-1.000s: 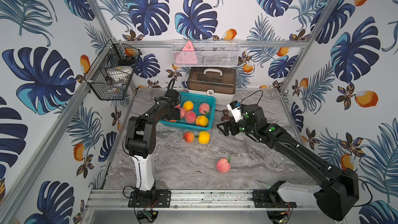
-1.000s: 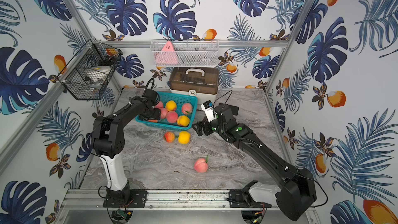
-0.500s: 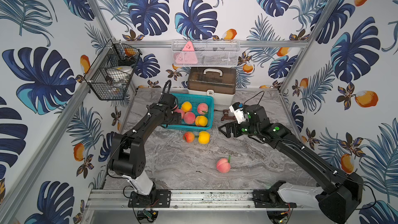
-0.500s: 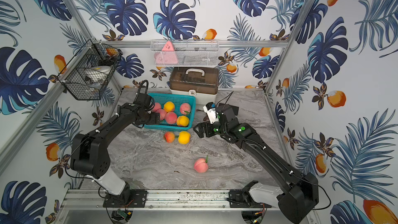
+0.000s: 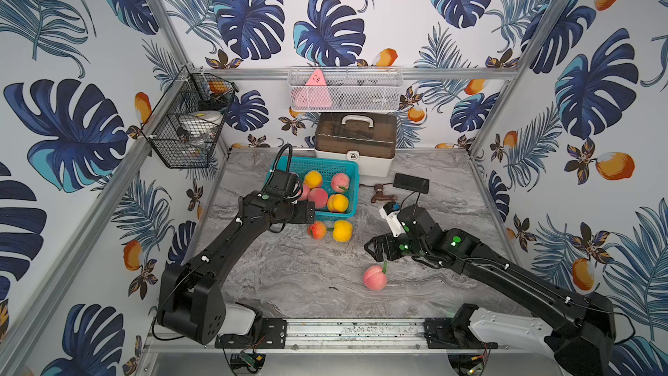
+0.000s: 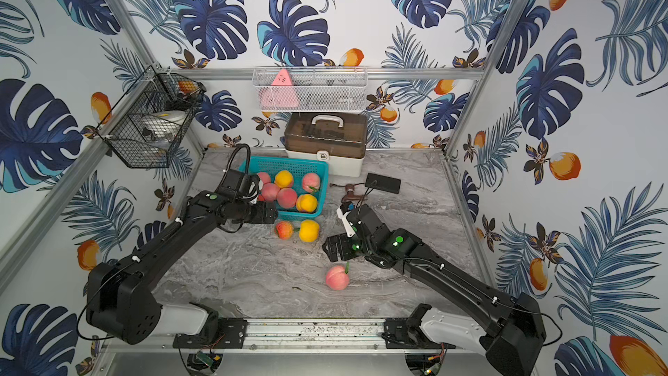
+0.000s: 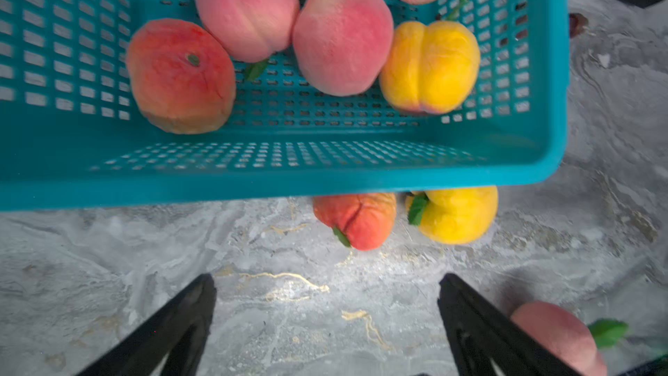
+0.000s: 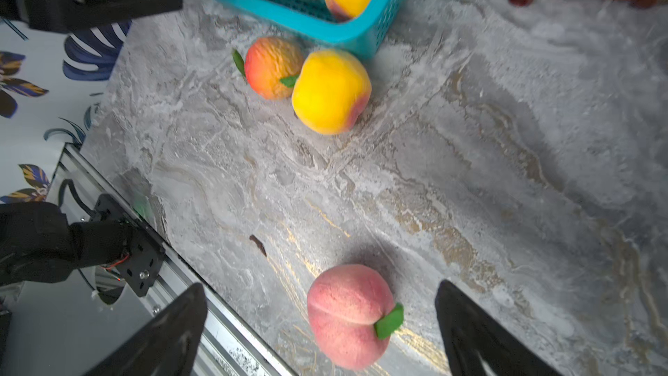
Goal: Put the peaches into the basket
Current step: Pick up the peach from the center of the board.
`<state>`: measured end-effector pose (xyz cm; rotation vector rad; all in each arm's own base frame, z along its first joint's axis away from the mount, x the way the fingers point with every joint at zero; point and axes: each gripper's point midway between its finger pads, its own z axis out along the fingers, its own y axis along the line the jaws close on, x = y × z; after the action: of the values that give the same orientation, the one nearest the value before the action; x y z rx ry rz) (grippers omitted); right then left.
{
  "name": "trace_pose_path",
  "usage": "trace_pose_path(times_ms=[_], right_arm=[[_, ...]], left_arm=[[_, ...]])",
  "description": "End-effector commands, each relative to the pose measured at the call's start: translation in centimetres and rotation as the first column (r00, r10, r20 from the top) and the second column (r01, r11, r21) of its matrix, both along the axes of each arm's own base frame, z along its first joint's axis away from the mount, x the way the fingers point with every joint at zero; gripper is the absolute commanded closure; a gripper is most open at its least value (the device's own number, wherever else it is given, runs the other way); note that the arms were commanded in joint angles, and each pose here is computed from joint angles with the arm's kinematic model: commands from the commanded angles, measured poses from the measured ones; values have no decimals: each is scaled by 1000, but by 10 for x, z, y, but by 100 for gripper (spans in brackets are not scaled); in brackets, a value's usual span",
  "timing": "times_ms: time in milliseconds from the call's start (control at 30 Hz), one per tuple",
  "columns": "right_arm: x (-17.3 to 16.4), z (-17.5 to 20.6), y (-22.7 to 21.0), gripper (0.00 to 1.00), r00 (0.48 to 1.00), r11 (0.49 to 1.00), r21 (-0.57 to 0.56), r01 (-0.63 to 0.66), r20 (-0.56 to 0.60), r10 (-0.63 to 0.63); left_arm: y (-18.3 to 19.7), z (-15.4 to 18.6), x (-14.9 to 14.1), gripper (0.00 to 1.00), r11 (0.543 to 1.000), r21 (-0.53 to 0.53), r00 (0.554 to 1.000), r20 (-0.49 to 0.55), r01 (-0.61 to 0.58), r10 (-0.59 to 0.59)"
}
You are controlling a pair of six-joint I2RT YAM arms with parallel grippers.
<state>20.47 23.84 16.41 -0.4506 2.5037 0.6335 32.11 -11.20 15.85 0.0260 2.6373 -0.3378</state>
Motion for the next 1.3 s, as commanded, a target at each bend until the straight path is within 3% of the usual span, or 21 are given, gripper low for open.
trace_pose_path(times_ms=[0,200,400,1267], right_arm=[[-1,-7,-2,0,997,997,7,77,8,-77],[-10,-23,-2,0,998,997,-36,64,18,-64],[-16,-44,-4,0,998,997,-55,55,-6,-56],[-41,-98,-3,0,993,999,-37,-5,-120,1]], left_arm=[[-19,12,-16,1,993,-91,997,29,74,-71],[-48,23,-44,1,945,-291,988,36,151,-147],[-62,23,-60,1,908,-386,985,15,165,-172],[-101,4,-85,1,850,-479,965,-23,220,-263]])
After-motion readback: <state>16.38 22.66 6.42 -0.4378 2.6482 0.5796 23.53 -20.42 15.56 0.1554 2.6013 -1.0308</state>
